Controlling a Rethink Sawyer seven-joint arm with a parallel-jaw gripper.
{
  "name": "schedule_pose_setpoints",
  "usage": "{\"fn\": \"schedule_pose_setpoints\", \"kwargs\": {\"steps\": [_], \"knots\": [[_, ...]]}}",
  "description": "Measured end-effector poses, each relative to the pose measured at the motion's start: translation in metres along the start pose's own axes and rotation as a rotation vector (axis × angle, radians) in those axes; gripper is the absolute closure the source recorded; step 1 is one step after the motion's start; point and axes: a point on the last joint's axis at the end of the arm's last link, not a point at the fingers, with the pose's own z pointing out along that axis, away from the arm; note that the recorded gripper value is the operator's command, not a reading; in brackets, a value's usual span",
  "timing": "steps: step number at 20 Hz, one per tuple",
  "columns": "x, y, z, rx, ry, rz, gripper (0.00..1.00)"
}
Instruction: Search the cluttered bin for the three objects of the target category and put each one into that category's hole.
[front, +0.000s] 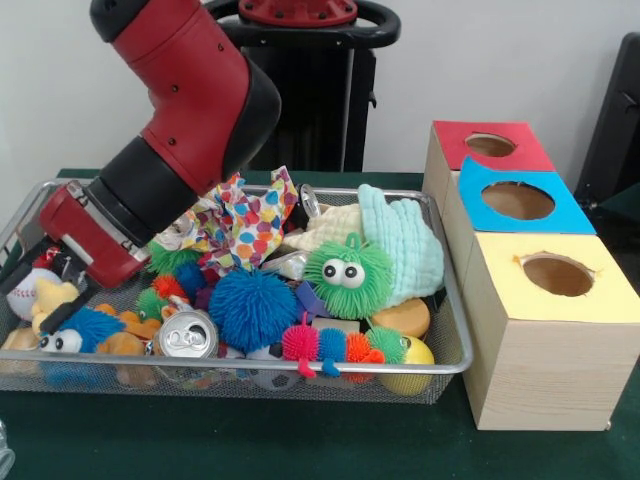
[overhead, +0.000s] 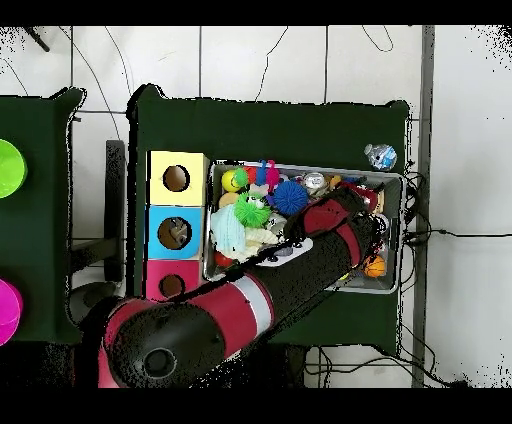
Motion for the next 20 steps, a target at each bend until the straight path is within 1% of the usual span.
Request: {"fn": "schedule_pose_setpoints", "kwargs": {"steps": [3,4,6,8,10,11,12,13,15,16,19,20], "knots": [[-0.011,-0.007,-0.008,-0.035,0.003,0.029,0.0],[-0.012,-0.007,-0.008,-0.038,0.002,0.032,0.0],[-0.026,-0.014,-0.014,-0.077,0.01,0.078,0.0],[-0.033,-0.017,-0.016,-0.093,0.018,0.104,0.0],[-0.048,-0.027,-0.02,-0.119,0.04,0.161,0.0],[-0.052,-0.03,-0.022,-0.125,0.046,0.177,0.0],[-0.06,-0.036,-0.024,-0.135,0.061,0.207,0.0],[-0.072,-0.045,-0.028,-0.153,0.085,0.257,0.0],[-0.082,-0.055,-0.03,-0.169,0.108,0.303,0.0],[-0.097,-0.068,-0.033,-0.194,0.135,0.365,0.0],[-0.111,-0.08,-0.035,-0.22,0.144,0.417,0.0],[-0.119,-0.086,-0.035,-0.236,0.139,0.439,0.0]]}}
